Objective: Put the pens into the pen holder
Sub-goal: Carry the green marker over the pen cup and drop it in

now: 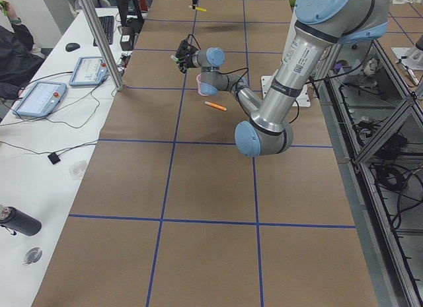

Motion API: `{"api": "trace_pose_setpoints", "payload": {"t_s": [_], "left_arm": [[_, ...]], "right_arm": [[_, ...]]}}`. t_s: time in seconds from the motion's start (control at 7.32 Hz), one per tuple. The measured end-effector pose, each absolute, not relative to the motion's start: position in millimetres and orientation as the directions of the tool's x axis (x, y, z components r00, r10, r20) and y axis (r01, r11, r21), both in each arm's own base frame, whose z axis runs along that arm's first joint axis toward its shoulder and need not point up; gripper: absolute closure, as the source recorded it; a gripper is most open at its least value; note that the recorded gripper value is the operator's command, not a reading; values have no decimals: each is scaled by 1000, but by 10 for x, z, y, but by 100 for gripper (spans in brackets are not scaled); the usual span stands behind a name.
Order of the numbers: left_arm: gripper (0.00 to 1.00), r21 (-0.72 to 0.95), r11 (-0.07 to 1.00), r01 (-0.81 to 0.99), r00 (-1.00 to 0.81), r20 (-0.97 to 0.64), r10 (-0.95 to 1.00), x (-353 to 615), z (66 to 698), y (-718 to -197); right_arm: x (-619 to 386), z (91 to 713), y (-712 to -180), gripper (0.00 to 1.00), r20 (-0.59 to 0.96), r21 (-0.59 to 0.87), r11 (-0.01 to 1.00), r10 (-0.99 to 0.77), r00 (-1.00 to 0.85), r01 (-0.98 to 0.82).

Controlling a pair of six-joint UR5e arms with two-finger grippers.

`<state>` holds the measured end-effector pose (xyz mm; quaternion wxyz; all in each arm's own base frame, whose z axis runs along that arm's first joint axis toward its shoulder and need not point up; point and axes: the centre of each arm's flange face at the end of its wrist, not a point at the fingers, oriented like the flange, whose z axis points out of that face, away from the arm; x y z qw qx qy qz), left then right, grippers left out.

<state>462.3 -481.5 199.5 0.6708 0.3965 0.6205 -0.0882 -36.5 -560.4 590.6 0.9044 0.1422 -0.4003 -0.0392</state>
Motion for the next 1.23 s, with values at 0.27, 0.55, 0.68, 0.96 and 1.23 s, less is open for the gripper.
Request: {"api": "trace_pose_setpoints", "payload": {"t_s": [0.27,0.55,0.68,0.96,1.23], "left_arm": [[100,423,688,590,199,-901,385,4823,2100,-4566],[100,436,707,557,197,-896,398,5031,2156,-4349],[100,442,714,543,203,-894,399,5139,2204,-4270],[69,459,718,522,224,-887,404,5325,2298,-4139],[0,469,716,517,224,-881,416,5384,2273,-4091]], "right_arm": [[-374,5575,-5696,100,733,345,932,-192,652,-113],[-388,5396,-5755,100,749,367,917,-192,634,-156],[-394,5348,-5771,100,752,373,913,-195,630,-162],[-399,5291,-5786,100,752,391,905,-210,624,-167],[-401,5206,-5776,100,755,430,883,-239,611,-186]]}}
